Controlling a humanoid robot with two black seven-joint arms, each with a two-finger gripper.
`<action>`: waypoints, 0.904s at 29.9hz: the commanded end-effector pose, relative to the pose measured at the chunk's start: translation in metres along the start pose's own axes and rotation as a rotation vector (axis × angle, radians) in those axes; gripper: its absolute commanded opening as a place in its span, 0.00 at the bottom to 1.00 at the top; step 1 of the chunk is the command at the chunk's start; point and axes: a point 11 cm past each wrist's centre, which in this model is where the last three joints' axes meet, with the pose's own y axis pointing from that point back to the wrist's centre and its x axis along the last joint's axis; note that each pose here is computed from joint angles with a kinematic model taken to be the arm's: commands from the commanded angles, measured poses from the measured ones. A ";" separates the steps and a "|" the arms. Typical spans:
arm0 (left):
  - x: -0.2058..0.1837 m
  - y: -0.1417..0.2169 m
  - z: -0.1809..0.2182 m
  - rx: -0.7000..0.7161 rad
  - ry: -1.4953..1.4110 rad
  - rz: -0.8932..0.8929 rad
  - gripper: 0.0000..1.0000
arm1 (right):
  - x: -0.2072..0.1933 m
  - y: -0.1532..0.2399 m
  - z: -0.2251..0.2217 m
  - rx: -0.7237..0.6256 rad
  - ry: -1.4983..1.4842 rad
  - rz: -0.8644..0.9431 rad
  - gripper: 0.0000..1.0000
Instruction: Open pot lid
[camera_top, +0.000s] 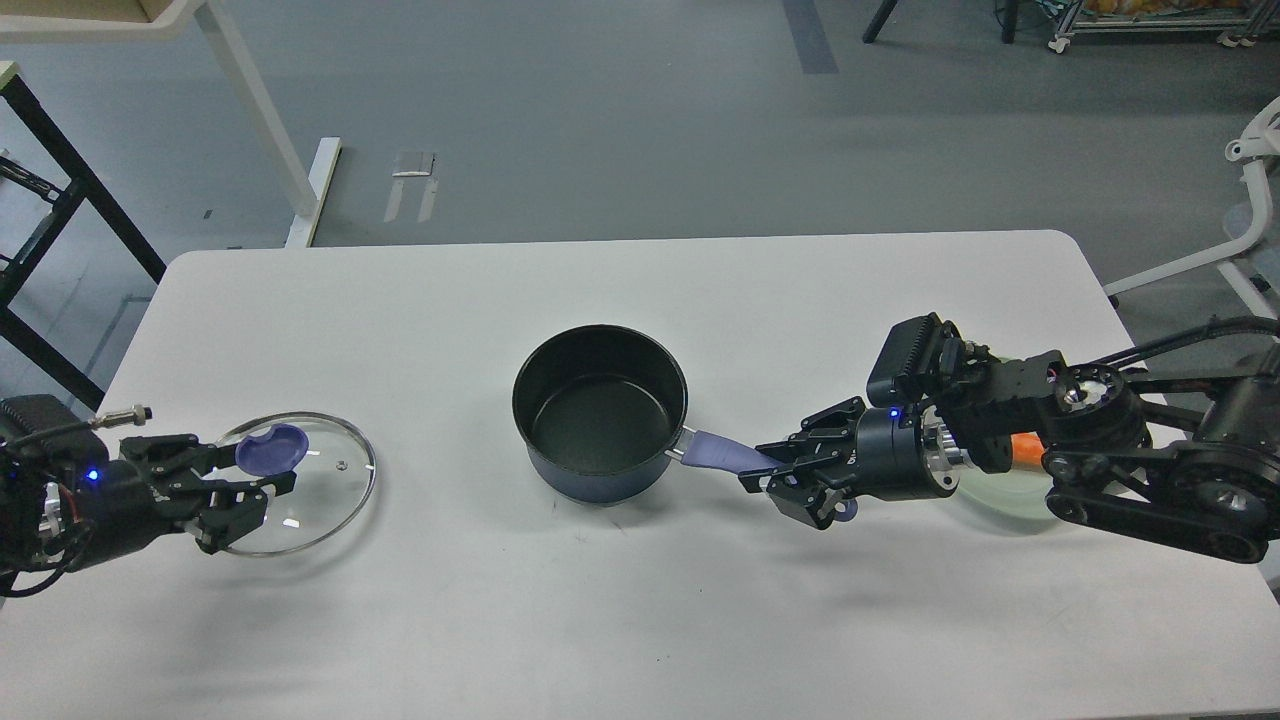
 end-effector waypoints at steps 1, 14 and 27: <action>-0.008 -0.005 -0.002 0.012 0.018 0.003 0.43 | 0.000 0.000 0.000 -0.001 0.001 0.000 0.28; 0.010 -0.011 -0.006 0.032 0.084 0.077 0.95 | 0.002 0.000 0.000 -0.001 0.002 0.004 0.66; 0.188 0.014 -0.059 0.097 0.701 0.702 0.99 | 0.084 0.049 0.032 -0.080 -0.147 0.342 0.98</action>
